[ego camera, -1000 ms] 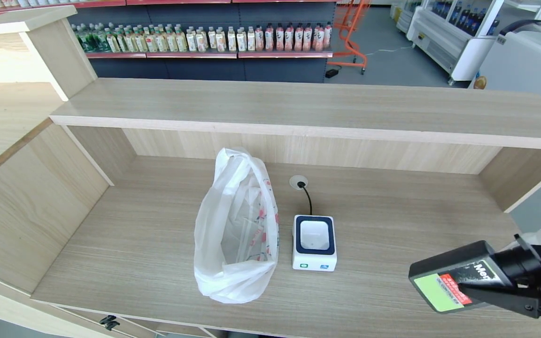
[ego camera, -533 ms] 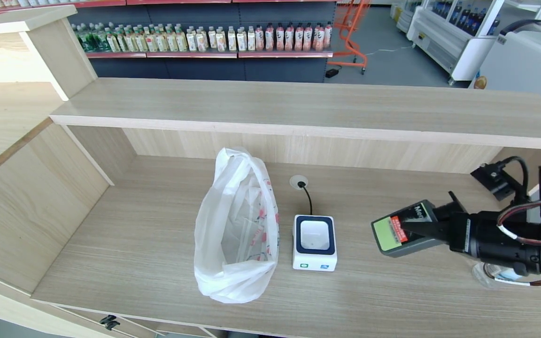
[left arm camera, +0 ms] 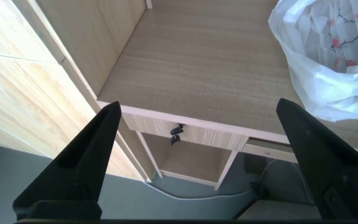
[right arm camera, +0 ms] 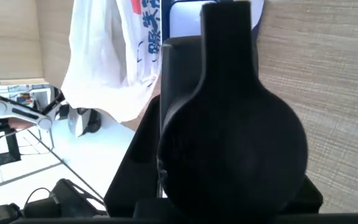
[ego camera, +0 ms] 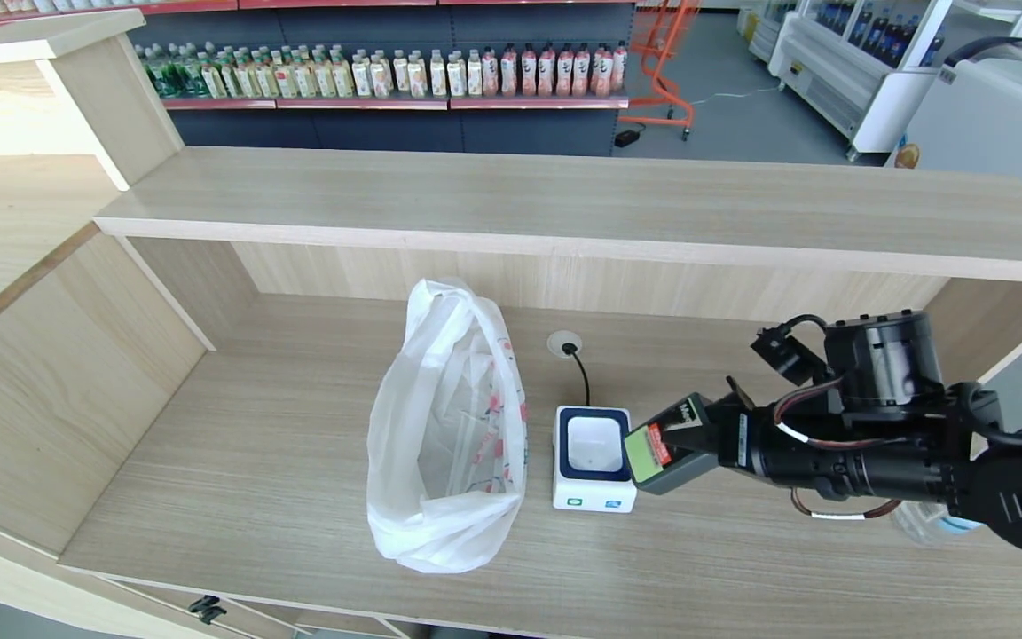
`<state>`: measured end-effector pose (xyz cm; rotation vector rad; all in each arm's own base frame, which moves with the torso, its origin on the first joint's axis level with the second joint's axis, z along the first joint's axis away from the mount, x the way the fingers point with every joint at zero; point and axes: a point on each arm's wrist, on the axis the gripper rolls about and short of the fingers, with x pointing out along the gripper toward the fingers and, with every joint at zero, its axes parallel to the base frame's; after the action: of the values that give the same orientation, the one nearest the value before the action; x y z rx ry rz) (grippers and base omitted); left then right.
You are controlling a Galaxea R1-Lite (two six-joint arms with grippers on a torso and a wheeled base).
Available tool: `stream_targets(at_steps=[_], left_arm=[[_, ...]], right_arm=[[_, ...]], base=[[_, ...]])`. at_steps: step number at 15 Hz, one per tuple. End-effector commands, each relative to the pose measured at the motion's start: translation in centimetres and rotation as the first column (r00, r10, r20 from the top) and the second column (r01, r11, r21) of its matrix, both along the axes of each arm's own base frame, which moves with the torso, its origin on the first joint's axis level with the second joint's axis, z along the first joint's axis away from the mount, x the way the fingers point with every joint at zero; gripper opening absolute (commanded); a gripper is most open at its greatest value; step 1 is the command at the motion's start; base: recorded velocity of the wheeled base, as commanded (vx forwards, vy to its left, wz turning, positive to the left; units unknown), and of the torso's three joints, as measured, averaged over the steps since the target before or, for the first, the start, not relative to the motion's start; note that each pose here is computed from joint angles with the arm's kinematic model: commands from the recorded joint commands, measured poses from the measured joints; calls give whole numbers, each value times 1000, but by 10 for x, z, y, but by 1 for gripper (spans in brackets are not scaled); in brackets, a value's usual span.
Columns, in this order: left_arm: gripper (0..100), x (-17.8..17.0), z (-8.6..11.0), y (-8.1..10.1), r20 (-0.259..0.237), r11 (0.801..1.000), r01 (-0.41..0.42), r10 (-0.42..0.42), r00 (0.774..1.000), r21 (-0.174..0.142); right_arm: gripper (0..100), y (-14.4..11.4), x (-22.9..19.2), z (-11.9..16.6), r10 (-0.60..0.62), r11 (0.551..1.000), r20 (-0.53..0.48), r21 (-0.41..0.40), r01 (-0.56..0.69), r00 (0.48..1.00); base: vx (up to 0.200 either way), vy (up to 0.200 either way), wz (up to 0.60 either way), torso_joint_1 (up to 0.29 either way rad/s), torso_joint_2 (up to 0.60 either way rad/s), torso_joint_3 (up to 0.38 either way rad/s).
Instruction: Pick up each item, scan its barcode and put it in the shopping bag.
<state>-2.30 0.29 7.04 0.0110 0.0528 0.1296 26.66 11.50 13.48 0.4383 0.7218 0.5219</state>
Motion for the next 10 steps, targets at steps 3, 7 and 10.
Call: stream_targets(at_steps=[3, 7, 10], left_arm=[[100, 0, 0, 0, 0, 1000, -1, 1, 1000, 0], [100, 0, 0, 0, 0, 1000, -1, 1, 1000, 0], [100, 0, 0, 0, 0, 1000, -1, 1, 1000, 0]], right_arm=[[0, 28, 15, -18, 33, 999, -5, -26, -33, 999], [0, 40, 24, -18, 54, 998, 11, -22, -54, 998], [0, 45, 29, -27, 58, 998, -10, -33, -58, 998]], base=[[0, 0, 0, 0, 0, 0], [0, 0, 0, 0, 0, 0], [0, 0, 0, 0, 0, 0]])
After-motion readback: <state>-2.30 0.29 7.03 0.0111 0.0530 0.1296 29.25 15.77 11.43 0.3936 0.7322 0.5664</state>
